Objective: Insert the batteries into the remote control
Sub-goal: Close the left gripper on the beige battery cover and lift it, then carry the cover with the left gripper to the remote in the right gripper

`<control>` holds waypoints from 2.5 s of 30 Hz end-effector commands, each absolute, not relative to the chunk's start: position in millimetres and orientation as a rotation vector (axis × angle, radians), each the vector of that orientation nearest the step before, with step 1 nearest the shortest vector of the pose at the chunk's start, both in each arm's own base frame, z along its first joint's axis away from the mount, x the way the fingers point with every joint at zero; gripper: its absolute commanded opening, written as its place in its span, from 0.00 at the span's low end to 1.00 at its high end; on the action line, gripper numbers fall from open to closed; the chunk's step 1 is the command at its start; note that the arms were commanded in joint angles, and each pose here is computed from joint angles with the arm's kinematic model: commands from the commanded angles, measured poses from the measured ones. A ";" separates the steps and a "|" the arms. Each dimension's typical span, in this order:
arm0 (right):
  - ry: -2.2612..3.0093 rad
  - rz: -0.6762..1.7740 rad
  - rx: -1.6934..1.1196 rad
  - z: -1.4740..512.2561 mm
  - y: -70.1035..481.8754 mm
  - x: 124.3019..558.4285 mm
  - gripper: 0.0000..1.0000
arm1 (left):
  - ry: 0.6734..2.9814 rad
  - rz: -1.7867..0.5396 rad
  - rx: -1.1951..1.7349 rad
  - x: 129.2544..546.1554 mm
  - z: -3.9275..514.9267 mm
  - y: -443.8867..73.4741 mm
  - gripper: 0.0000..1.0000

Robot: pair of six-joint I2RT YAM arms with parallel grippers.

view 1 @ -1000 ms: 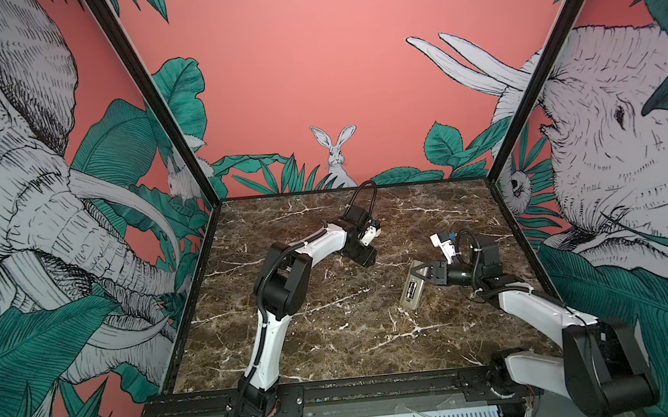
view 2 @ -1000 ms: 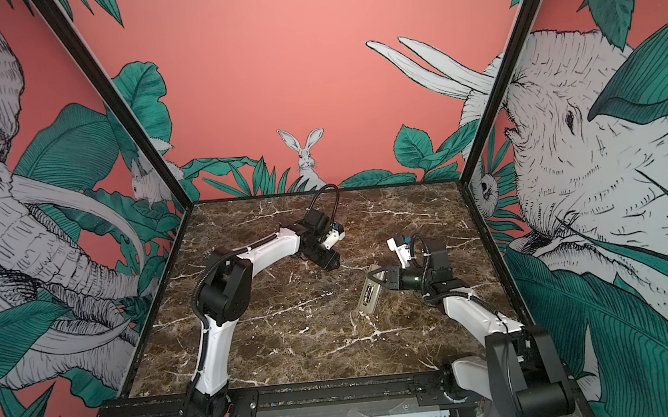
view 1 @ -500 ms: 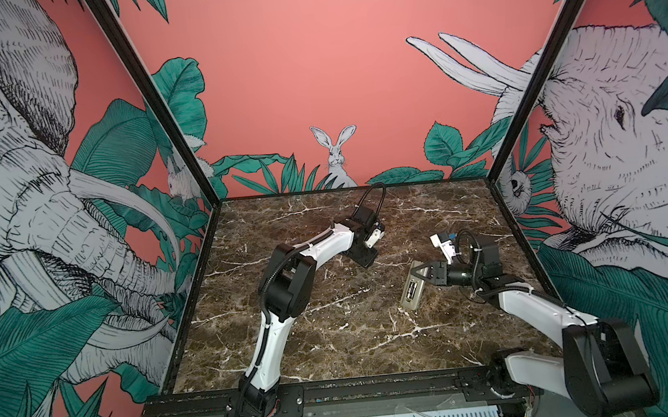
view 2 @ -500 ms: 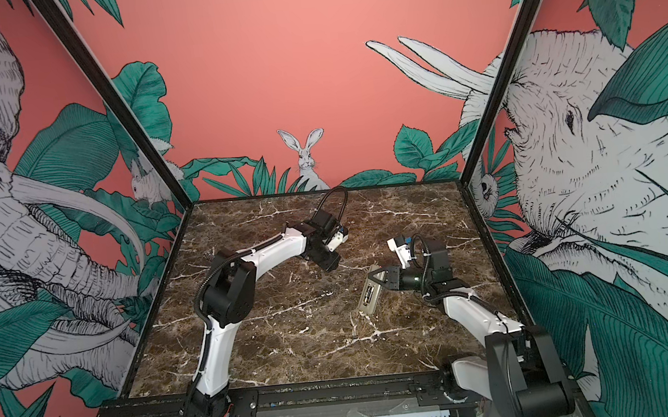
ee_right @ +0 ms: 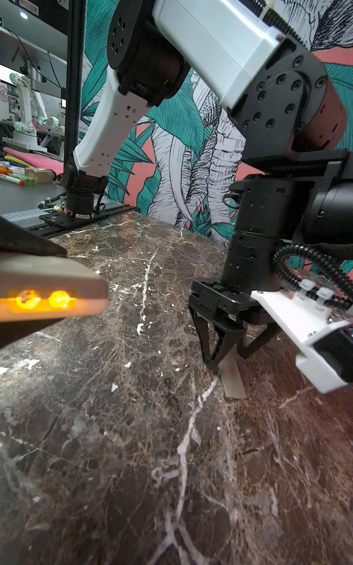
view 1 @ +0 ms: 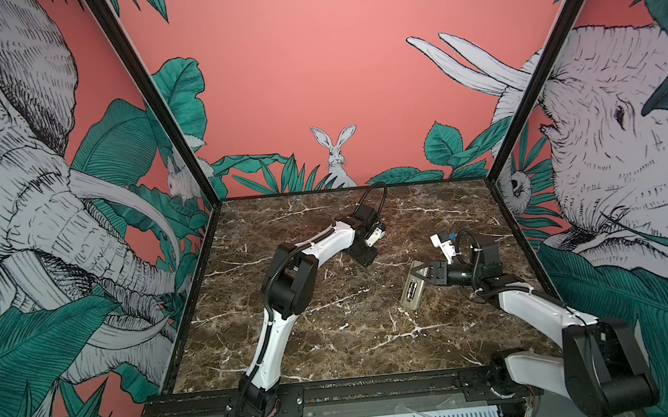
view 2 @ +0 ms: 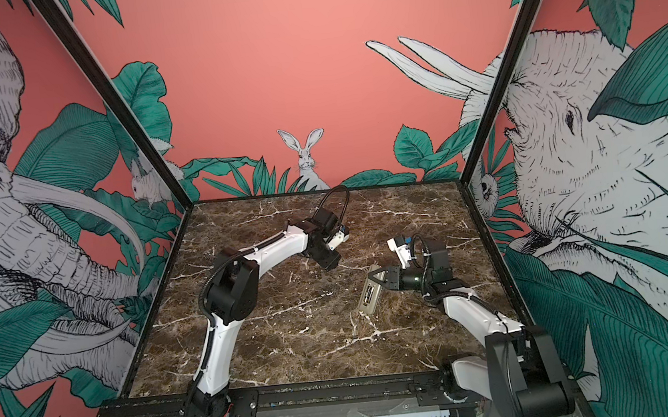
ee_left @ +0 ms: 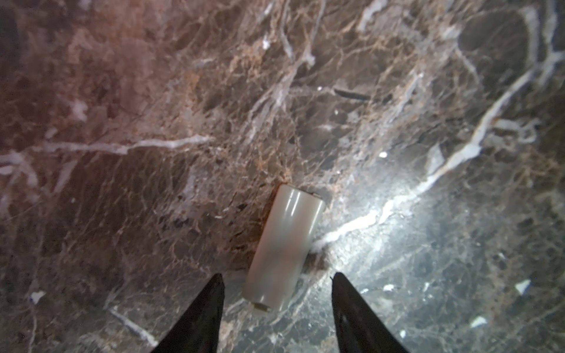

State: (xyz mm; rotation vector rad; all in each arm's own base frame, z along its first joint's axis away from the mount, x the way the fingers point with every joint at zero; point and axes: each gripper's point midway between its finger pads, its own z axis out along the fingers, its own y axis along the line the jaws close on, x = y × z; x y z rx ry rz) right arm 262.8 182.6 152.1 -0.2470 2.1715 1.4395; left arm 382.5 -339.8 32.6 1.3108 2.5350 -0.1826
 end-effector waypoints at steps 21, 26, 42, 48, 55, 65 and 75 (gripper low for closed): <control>2.115 1.429 -0.285 163.1 182.4 269.0 0.00 | 2.550 -0.061 1.474 360.8 19.0 -331.6 0.43; 2.114 1.427 -0.286 163.6 182.3 269.4 0.00 | 2.550 -0.034 1.471 359.5 18.7 -329.2 0.37; 2.111 1.416 -0.277 164.4 180.1 269.8 0.00 | 2.568 -0.084 1.388 354.9 26.1 -330.1 0.25; 2.114 1.398 -0.263 163.1 177.6 269.0 0.00 | 2.569 -0.141 1.282 351.5 36.2 -330.9 0.22; 2.113 1.363 -0.219 159.0 174.0 271.6 0.00 | 2.570 -0.217 1.155 340.4 54.6 -326.1 0.19; 2.025 1.339 -0.139 165.8 169.7 289.6 0.00 | 2.484 -0.294 1.041 307.2 108.4 -317.7 0.17; 1.939 1.391 -0.125 171.8 172.7 298.3 0.00 | 2.364 -0.338 1.010 266.8 167.1 -322.6 0.17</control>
